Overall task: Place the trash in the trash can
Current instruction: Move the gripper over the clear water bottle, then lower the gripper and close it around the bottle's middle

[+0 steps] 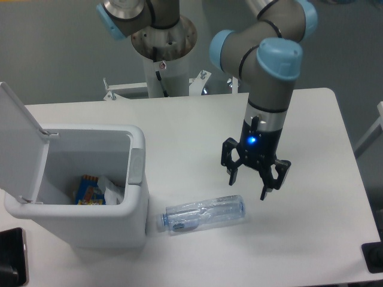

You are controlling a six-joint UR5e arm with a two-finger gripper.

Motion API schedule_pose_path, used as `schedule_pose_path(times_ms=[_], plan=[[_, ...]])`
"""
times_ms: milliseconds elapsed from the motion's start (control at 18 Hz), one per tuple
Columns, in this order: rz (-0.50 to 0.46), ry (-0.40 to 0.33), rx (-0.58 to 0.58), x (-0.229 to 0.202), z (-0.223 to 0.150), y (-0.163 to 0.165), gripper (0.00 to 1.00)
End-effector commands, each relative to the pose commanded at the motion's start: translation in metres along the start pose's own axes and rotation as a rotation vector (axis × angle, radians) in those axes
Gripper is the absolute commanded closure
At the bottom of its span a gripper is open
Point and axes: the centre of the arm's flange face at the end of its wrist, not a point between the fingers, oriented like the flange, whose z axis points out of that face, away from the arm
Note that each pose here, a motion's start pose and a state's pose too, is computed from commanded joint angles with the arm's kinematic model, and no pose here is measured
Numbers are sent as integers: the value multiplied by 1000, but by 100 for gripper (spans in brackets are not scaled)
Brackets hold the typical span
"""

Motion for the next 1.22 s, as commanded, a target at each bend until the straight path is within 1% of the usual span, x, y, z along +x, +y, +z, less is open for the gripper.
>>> schedule_pose_path(times_ms=[111, 222, 278, 444, 500, 556, 667, 778, 833, 944, 1222], plan=[[20, 43, -12, 14, 21, 0, 0], [27, 68, -17, 20, 35, -3, 0], [35, 79, -17, 24, 42, -8, 0], [38, 95, -21, 25, 52, -7, 0], [57, 105, -22, 27, 58, -9, 0], [96, 123, -34, 33, 69, -12, 0], [146, 137, -75, 46, 83, -21, 0], [156, 151, -100, 53, 94, -21, 0], [169, 154, -107, 57, 97, -26, 0], [177, 158, -107, 62, 100, -34, 0], [185, 166, -97, 70, 112, -33, 0]])
